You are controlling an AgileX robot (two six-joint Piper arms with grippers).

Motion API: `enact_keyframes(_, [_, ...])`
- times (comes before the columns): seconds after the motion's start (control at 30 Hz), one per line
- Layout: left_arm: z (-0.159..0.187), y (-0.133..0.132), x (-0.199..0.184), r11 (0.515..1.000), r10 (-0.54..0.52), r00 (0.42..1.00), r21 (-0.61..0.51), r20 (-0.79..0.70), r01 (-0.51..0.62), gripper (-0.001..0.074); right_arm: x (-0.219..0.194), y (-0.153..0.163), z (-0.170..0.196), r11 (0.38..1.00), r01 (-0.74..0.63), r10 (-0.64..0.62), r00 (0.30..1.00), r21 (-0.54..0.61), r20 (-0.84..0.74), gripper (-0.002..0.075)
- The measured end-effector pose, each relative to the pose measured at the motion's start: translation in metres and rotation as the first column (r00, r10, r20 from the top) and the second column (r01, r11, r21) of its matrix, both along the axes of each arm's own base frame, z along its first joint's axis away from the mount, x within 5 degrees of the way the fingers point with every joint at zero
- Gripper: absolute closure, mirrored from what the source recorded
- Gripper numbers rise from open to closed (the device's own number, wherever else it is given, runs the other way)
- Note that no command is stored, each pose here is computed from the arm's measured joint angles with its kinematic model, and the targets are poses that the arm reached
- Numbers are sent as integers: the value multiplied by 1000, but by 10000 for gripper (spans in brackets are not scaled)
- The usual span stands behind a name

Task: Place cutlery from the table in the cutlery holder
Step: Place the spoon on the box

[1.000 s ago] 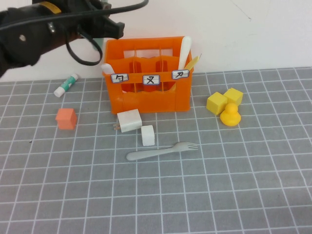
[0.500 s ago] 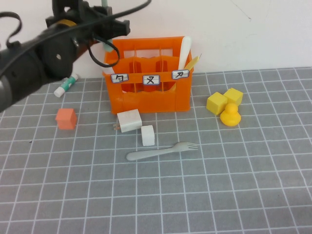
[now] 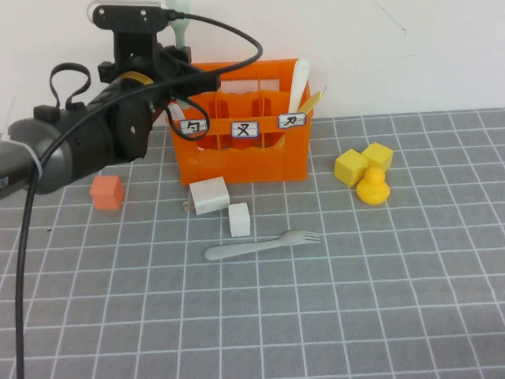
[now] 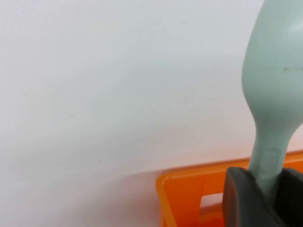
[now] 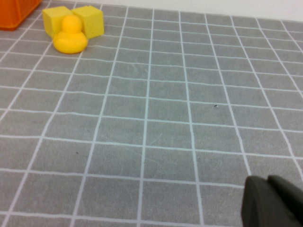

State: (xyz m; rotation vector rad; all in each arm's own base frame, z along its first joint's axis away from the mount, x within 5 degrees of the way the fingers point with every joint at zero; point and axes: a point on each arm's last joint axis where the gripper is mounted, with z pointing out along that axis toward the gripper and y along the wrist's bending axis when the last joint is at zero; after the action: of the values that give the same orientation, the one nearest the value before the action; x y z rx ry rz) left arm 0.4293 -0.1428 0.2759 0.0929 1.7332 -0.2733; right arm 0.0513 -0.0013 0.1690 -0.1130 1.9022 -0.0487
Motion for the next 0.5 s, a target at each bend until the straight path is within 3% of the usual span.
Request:
enact_keyframes(0.27, [1, -1, 0, 999, -21, 1000, 36, 20, 20, 442, 0, 0, 0, 1000, 0, 0, 1000, 0, 0, 729])
enact_keyframes(0.5, [36, 2, -17, 999, -44, 998, 30, 37, 43, 413, 0, 0, 0, 1000, 0, 0, 1000, 0, 0, 729])
